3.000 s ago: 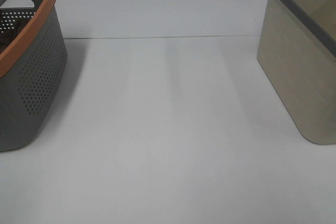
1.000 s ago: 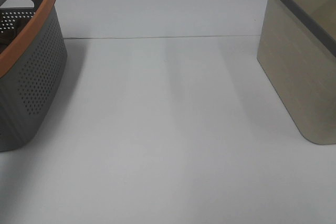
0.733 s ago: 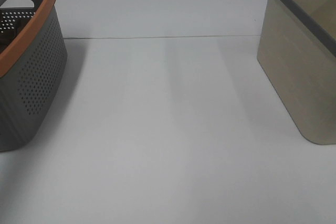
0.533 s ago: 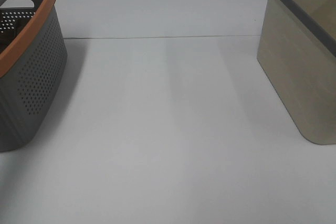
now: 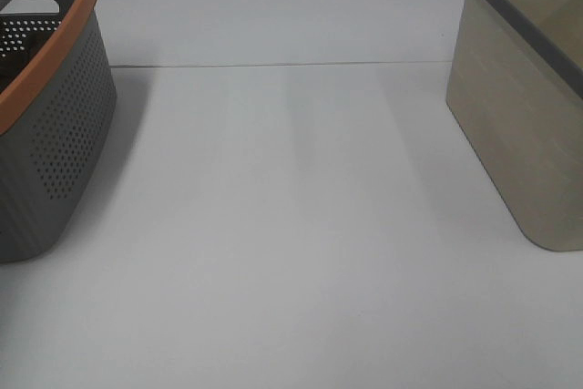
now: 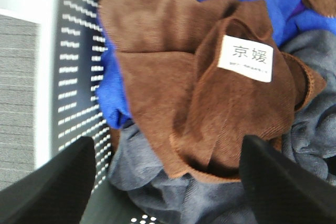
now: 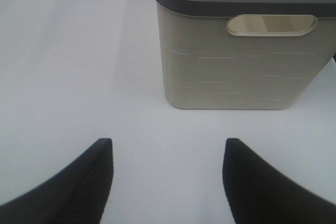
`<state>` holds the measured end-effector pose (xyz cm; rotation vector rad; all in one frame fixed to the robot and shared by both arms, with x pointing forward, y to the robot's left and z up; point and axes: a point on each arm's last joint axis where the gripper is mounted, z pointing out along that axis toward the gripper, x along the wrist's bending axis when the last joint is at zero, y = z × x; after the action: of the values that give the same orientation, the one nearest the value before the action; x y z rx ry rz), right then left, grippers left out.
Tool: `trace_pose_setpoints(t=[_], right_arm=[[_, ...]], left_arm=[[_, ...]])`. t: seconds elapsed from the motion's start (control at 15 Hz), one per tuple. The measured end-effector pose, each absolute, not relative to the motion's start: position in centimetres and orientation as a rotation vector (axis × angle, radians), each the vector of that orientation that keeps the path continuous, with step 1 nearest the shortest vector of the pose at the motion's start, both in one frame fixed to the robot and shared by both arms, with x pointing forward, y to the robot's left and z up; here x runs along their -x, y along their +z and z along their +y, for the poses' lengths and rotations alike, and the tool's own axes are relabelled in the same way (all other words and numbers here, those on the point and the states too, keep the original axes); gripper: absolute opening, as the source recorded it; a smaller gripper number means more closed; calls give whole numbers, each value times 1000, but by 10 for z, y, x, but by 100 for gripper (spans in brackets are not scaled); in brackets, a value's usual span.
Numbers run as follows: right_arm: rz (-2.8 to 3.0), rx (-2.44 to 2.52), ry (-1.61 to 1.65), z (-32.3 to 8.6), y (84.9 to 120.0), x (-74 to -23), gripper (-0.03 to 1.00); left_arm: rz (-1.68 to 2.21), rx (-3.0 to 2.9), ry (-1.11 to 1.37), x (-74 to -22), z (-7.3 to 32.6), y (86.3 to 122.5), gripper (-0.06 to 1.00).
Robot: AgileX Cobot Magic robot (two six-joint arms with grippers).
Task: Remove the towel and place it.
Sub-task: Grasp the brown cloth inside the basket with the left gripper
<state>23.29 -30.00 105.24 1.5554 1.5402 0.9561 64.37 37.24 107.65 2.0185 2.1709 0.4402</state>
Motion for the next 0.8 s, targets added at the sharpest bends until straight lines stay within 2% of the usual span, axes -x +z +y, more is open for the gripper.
trace_pose_setpoints(t=[0.13, 0.27, 0.47, 0.73, 0.8], right_arm=[[1540, -1555, 956, -300, 1052, -233, 60], [1540, -1555, 956, -300, 1052, -233, 60], [1540, -1555, 956, -300, 1052, -233, 60], [1540, -1555, 956, -300, 1052, -233, 60], [1540, -1555, 956, -300, 1052, -233, 60]], left_arm=[[2186, -2044, 391, -653, 373, 1056, 72], [2178, -2030, 347, -665, 372, 1035, 64], [2188, -2024, 281, -670, 370, 1019, 60], [2192, -2027, 274, -671, 370, 1018, 32], [2191, -2026, 276, -671, 370, 1019, 29]])
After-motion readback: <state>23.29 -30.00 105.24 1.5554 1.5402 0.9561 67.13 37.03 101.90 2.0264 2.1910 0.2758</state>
